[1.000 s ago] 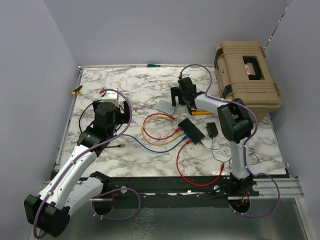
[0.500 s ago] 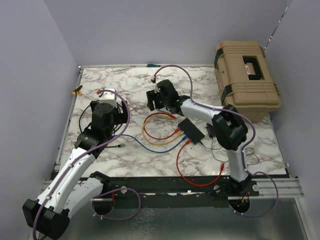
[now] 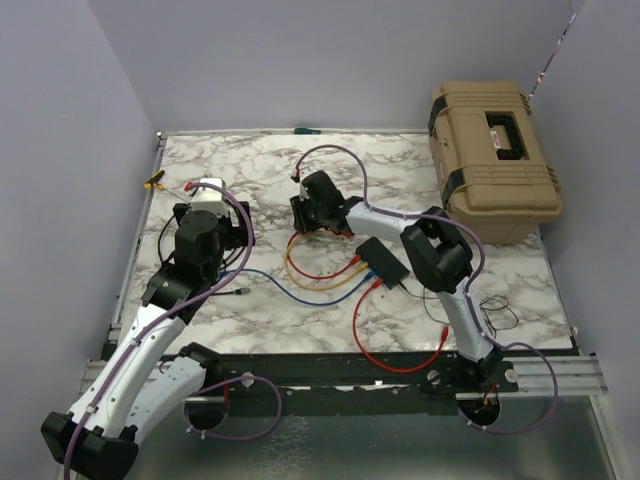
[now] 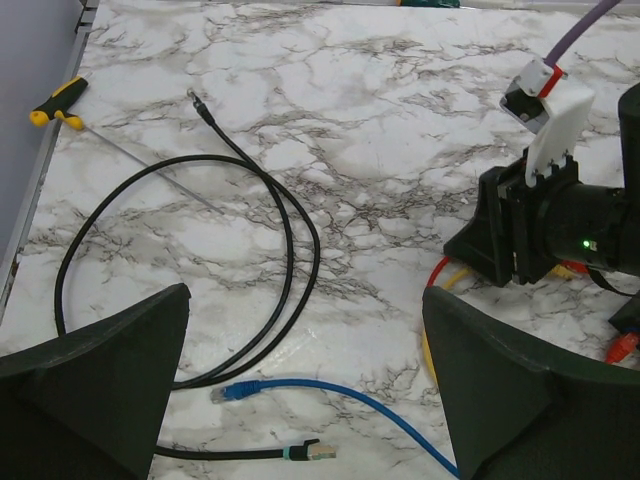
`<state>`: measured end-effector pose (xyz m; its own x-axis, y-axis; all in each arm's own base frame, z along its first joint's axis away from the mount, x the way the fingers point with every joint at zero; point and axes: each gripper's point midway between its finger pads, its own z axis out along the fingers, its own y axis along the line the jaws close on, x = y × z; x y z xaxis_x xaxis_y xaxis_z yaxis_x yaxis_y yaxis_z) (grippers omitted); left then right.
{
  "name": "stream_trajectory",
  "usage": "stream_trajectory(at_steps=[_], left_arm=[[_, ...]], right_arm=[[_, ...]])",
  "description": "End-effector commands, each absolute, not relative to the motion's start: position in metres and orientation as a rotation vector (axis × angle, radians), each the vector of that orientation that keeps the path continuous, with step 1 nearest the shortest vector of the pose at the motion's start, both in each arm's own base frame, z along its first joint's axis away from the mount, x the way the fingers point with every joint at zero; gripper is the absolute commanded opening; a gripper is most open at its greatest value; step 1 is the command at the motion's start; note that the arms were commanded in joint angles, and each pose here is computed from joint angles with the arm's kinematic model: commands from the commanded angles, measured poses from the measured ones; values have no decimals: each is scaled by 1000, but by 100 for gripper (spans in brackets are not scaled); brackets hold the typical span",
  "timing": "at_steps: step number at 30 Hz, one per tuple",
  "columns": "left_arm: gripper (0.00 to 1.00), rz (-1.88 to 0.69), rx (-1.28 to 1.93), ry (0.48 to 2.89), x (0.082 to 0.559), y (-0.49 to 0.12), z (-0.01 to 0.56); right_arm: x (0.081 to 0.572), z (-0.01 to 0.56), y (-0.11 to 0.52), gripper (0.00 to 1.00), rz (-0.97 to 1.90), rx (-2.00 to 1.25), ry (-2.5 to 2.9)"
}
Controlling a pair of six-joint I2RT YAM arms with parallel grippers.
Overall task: Insert the plug into the switch port
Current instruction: Adjust the switch port at the center of the board.
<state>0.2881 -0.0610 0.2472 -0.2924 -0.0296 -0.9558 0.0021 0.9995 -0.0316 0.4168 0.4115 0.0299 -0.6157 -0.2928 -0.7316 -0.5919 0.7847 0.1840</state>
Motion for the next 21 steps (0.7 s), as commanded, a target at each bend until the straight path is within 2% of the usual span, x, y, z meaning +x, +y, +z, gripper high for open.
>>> stream_trajectory(at_steps=[1,10,17,21], left_arm=[[99,-32,-34,1855,286,-58,247],[99,-44,-27,1858,286,-60,246],[99,-49,-21,1868,288,-62,244],[99,-47,-21,1871,288,-62,243]], right_arm=[[369,15,381,40,478,-737,2380],[303,-5,307,38,321,-727,2557],[308,2,266,39,91,-620,2524],[328,31,278,49,137,-619,2396]])
